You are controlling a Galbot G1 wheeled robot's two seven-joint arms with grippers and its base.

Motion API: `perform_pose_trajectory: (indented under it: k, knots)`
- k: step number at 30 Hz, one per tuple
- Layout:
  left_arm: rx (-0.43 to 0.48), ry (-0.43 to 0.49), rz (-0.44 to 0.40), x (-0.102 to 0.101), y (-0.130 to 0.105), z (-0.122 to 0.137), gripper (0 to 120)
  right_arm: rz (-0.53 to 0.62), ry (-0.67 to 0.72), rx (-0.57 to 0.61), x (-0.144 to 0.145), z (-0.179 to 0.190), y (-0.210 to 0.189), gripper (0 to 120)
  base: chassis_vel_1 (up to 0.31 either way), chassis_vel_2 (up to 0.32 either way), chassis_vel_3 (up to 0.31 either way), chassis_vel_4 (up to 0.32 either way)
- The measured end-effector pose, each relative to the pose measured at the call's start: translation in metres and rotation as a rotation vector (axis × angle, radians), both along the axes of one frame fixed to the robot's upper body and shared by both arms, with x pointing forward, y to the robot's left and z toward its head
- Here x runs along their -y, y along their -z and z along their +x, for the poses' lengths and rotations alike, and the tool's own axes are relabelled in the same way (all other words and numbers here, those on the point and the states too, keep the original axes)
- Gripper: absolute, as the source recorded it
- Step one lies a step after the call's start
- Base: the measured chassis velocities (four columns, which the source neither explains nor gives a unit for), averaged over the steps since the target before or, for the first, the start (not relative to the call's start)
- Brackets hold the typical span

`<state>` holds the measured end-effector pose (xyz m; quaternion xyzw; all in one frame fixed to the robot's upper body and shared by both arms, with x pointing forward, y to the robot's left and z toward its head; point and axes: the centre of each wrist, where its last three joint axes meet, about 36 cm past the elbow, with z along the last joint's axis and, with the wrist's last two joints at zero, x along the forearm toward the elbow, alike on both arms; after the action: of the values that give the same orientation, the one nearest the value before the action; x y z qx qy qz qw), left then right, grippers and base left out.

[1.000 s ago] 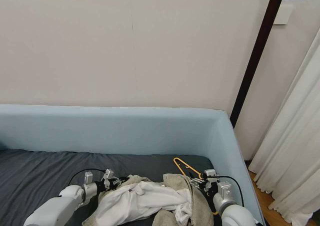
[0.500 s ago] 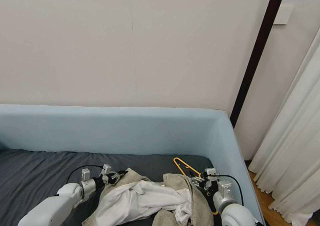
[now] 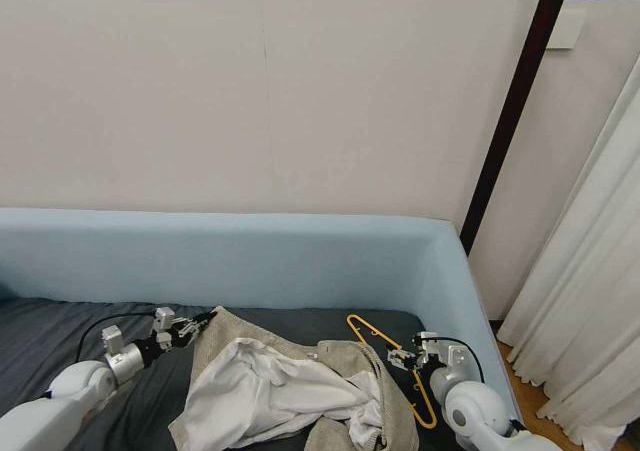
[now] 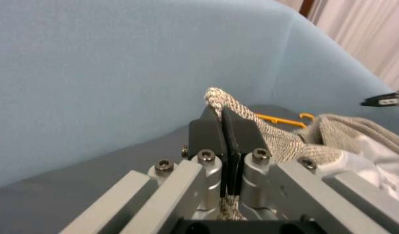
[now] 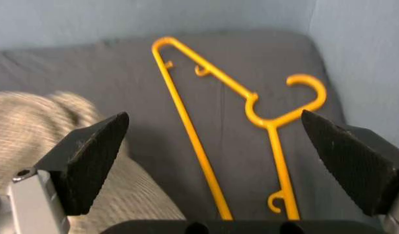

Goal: Pick up the clothes from the sofa and hang them on the clothes hanger.

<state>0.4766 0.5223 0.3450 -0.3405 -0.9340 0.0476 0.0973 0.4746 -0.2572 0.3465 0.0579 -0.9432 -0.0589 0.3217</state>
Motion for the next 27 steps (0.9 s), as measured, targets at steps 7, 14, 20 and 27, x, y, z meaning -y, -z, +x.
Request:
perform_pose_trajectory:
  k: [7,14,20,27]
  knots:
    - [0.020,0.047,0.034,-0.003,-0.011,-0.023,0,-0.027,0.045,-0.050,0.018,0.013,0.040,100,0.000,0.000,0.000,0.000]
    - [0.032,0.074,0.065,-0.014,-0.020,-0.027,0,-0.040,0.087,-0.068,0.032,0.016,0.062,100,0.000,0.000,0.000,0.000]
    - [0.036,0.097,0.068,-0.009,-0.021,-0.028,0,-0.070,0.067,-0.073,0.035,0.020,0.077,100,0.000,0.000,0.000,0.000]
    - [0.040,0.118,0.067,-0.003,-0.022,-0.028,0,-0.111,0.030,-0.068,0.034,0.021,0.093,100,0.000,0.000,0.000,0.000]
